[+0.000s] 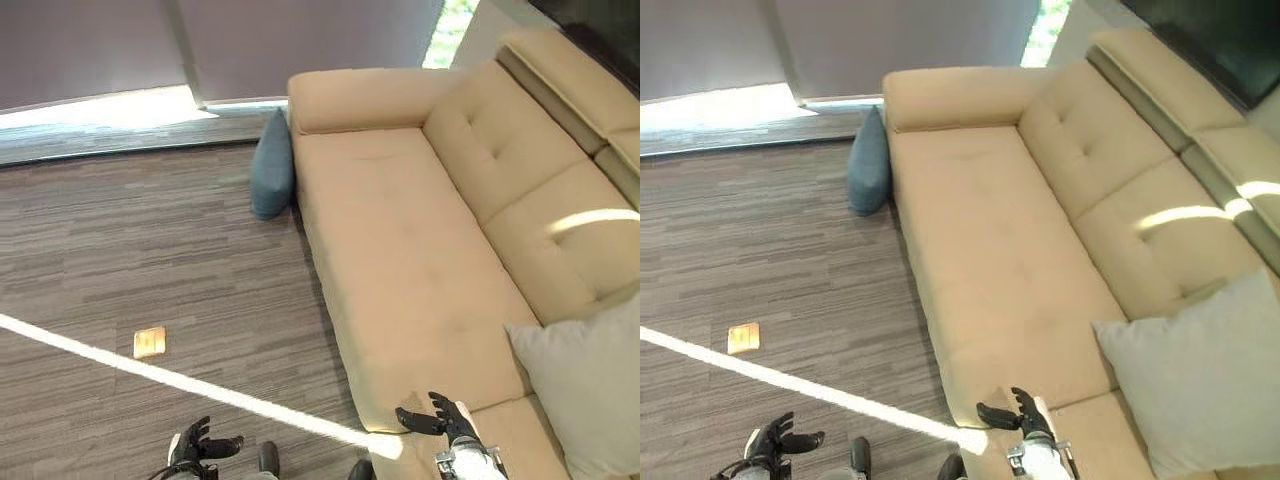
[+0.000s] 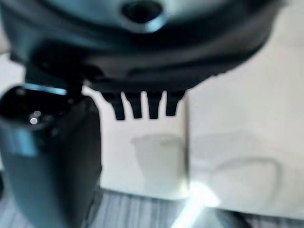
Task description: Pick up all the scattered cushions and arrange them neatly on the sofa.
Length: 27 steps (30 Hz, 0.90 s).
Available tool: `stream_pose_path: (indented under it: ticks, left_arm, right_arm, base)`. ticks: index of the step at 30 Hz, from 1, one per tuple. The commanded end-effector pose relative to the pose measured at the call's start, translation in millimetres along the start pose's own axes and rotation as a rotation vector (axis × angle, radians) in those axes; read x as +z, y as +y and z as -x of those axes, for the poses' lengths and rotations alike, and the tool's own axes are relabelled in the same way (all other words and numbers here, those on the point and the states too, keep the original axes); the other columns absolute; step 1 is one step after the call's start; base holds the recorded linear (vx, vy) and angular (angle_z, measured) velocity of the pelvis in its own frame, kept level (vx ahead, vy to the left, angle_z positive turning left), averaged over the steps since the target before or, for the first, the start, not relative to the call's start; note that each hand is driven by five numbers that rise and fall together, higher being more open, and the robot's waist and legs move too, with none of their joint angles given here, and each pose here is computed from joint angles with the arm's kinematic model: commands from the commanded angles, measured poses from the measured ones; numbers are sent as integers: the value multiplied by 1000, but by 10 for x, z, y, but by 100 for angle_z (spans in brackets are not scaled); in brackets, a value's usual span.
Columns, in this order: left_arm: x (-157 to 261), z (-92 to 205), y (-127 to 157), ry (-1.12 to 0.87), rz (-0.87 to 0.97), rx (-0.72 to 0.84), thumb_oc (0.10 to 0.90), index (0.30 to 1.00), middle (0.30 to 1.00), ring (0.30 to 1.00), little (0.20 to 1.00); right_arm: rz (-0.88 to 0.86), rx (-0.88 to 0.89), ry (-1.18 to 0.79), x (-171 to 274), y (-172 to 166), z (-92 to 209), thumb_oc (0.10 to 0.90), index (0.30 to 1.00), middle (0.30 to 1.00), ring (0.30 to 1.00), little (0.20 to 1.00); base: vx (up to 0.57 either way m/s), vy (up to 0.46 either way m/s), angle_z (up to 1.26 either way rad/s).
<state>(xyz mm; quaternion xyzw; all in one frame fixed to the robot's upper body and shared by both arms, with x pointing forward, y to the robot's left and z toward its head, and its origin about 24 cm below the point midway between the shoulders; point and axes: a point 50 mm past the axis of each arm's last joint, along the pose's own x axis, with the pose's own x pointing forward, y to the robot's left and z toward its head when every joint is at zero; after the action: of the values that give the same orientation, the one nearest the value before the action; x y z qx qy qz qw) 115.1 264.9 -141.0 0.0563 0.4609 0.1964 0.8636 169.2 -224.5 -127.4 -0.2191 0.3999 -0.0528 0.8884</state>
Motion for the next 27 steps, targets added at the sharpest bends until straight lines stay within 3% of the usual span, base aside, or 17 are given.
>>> stream_pose_path:
  ticks: [1,14,27]
  left_arm:
    - [77,-18,224,-45,-2,68,800,900,900,900,900]
    - [63,-18,148,-39,-48,38,800,900,900,900,900]
    - [-18,-4,222,-2,-69,49,800,900,900,900,900]
  right_arm:
    - [13,-34,-85,147,-104,-13,800,900,900,900,900]
    - [23,-24,-40,-59,-137,51,800,900,900,900,900]
    - [4,-33,15,-169,-109,72,800,900,900,900,900]
  base:
    - [139,255,35]
    - [211,4,99]
    - [198,80,27]
